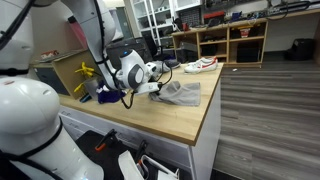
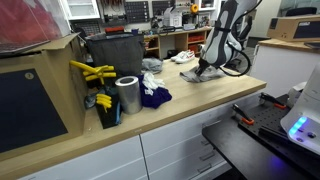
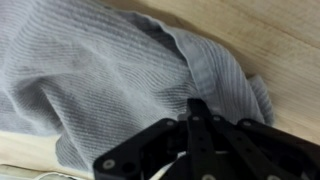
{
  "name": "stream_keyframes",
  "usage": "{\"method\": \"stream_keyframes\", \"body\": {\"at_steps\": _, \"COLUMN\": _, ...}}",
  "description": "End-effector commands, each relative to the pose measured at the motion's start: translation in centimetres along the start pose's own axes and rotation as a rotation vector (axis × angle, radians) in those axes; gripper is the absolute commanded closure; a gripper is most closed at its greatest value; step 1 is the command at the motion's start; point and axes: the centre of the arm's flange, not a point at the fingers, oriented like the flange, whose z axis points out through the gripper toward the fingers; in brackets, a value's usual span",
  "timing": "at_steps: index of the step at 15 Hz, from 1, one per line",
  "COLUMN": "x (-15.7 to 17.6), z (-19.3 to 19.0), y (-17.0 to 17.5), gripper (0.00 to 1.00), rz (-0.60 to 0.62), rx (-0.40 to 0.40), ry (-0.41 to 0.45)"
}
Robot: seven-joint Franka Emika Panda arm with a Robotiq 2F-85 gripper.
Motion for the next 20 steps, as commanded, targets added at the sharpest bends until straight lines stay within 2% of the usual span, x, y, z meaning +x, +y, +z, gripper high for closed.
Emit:
{"method": "stream_keyframes", "body": {"at_steps": 1, "x": -3.2, "z": 2.2, "y": -0.8, "gripper": 1.00, "rz": 0.007, "rx": 0.039, "ry": -0.023}}
{"method": "stream_keyframes", "body": {"at_steps": 9, "x": -4.4, "z": 2.1, "y": -3.5, "gripper": 1.00, "rz": 0.055, "rx": 0.189, "ry": -0.044}}
{"method": "stream_keyframes", "body": {"at_steps": 20, "x": -4.3, "z": 0.9, "y": -9.9, "gripper": 1.00, "rz": -0.045, "rx": 0.359, "ry": -0.047}}
